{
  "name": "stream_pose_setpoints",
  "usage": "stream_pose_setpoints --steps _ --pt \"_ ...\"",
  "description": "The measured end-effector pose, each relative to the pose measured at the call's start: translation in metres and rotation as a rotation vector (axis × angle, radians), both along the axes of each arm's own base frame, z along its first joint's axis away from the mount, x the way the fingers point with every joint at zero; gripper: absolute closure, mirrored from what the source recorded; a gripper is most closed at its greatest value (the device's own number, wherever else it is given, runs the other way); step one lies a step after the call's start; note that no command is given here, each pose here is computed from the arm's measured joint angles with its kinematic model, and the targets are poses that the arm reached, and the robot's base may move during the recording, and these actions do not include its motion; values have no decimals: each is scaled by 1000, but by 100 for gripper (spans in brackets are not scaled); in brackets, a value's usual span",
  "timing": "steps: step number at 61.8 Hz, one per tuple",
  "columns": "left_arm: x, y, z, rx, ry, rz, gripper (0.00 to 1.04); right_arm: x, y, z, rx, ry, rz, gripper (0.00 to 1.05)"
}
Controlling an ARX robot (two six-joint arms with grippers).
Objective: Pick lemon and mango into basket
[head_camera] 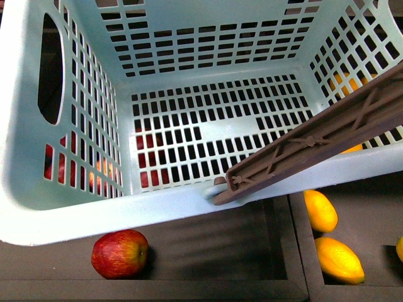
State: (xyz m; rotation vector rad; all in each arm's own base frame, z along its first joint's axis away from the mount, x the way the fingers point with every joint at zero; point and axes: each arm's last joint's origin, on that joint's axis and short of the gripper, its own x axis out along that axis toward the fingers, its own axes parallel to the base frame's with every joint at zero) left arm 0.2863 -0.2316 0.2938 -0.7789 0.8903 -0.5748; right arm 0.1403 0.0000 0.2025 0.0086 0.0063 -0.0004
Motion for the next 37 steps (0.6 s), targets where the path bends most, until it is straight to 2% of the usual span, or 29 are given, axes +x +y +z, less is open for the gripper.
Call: stream_pose_setpoints --steps 26,37 --pt "0 0 0 -1 1 -1 101 -16 0 -20 -4 -1 0 103" --pt "0 0 0 -2 2 -1 101 -17 0 -21 -5 -5 0 74"
